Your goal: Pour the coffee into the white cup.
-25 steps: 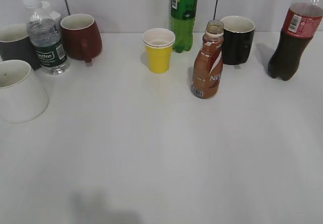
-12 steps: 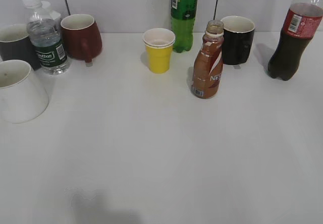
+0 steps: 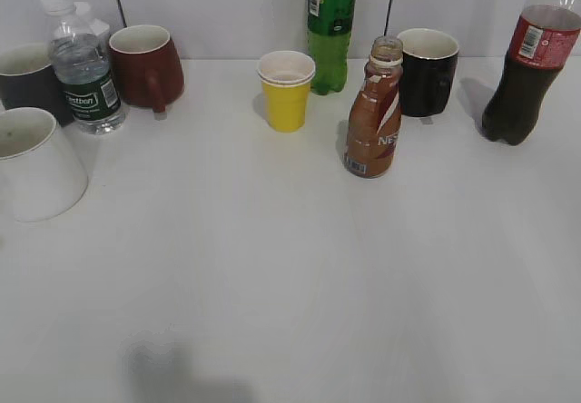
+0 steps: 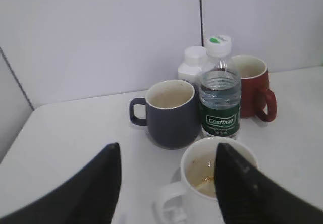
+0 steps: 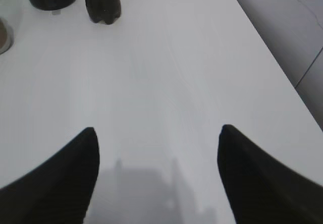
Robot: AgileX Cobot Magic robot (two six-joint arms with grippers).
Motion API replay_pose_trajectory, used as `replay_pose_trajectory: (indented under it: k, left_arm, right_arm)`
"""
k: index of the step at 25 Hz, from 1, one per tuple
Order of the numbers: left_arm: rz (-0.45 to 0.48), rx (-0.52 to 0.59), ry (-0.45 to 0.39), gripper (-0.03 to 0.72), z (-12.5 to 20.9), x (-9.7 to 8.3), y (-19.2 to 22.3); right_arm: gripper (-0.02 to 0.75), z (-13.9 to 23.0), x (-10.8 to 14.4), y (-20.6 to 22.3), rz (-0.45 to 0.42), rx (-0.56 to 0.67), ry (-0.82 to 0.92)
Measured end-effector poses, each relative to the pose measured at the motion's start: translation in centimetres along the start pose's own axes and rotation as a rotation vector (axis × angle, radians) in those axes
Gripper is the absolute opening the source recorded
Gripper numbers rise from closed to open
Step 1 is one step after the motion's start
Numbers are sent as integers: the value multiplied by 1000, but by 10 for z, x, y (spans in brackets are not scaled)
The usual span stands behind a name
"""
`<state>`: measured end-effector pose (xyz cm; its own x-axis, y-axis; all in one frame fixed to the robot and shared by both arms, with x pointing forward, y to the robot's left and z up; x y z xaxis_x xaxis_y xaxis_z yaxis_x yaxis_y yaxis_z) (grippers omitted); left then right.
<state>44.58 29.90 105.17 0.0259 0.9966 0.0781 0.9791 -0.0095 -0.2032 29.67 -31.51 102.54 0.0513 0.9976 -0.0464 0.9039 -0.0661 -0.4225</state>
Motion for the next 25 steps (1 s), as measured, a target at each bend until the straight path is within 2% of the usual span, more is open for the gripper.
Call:
replay_pose_trajectory:
  k: [3,6,12,19,25]
  left_arm:
    - [27,2,6,453,17,-6,23]
    - [39,29,-37,453,37,-9,42]
    - [35,60,-86,453,62,-11,49]
    - [-48,55,-205,453,77,4,53]
    - [-63,124,-219,453,96,4,66]
  right_arm:
    - [570,0,0,0,0,0,0]
    - [570,0,0,0,0,0,0]
    - [570,0,0,0,0,0,0]
    - [570,0,0,0,0,0,0]
    - [570,0,0,0,0,0,0]
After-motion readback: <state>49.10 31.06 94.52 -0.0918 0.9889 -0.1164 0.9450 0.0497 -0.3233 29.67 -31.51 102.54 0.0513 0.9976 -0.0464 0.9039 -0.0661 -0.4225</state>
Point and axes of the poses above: a point on each arm's last joint axis where the gripper is mounted, y pointing out along that axis toward the gripper, x along the wrist's bending axis when the last joint is at zero, z = x × y, the point moved 7 cm from there along y, pointing out along that axis toward the gripper, and after that the axes turned 4 degrees about -y, right-handed, at the moved point
